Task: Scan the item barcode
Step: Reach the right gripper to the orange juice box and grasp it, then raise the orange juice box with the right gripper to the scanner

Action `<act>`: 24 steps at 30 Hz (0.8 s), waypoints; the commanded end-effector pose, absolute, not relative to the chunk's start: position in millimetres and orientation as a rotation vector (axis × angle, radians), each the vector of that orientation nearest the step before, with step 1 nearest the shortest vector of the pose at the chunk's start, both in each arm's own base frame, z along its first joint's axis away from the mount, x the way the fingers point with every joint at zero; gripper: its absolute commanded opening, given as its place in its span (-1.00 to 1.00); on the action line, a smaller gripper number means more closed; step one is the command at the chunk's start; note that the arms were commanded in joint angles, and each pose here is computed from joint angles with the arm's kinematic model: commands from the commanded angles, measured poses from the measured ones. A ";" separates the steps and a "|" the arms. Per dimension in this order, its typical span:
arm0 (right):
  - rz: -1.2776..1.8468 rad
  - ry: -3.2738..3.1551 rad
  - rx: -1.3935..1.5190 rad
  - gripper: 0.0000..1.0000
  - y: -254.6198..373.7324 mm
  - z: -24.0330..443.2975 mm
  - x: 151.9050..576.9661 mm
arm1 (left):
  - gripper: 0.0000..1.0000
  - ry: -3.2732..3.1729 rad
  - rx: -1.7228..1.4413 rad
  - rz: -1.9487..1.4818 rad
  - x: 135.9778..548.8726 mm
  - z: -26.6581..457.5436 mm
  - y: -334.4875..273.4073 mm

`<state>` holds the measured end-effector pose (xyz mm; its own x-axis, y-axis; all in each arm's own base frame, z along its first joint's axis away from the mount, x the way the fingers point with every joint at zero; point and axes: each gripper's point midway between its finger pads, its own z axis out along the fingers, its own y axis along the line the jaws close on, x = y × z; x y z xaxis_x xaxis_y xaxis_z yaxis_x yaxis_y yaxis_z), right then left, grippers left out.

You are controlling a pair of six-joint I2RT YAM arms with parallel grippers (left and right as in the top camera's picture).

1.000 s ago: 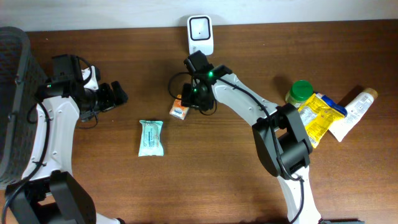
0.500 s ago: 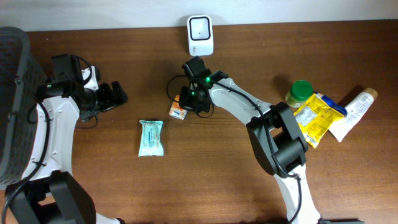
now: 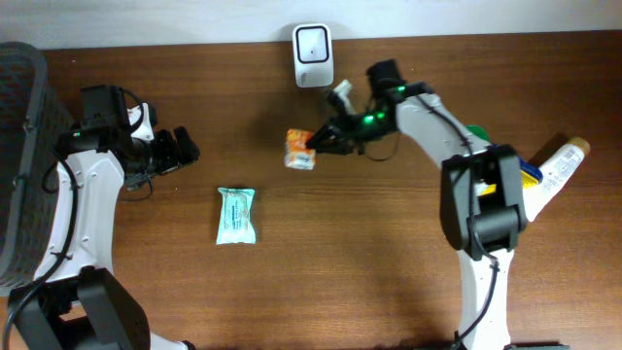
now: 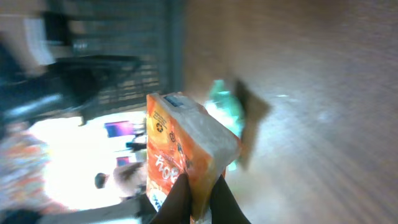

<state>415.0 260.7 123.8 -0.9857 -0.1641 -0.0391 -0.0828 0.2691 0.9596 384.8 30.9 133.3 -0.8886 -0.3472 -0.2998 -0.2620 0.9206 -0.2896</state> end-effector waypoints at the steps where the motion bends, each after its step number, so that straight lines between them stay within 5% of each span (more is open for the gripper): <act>1: -2.200 -2.226 0.440 -0.92 252.6 184.8 406.9 | 0.98 2.748 -0.456 -0.341 384.1 126.8 32.4; 14: -2.188 -2.210 0.288 -0.92 229.0 197.4 390.3 | 0.98 2.748 -0.456 -0.341 384.1 126.8 32.4; 24: -2.329 -2.364 0.393 -0.92 180.7 293.6 376.2 | 0.98 2.748 -0.456 -0.341 384.1 126.8 32.4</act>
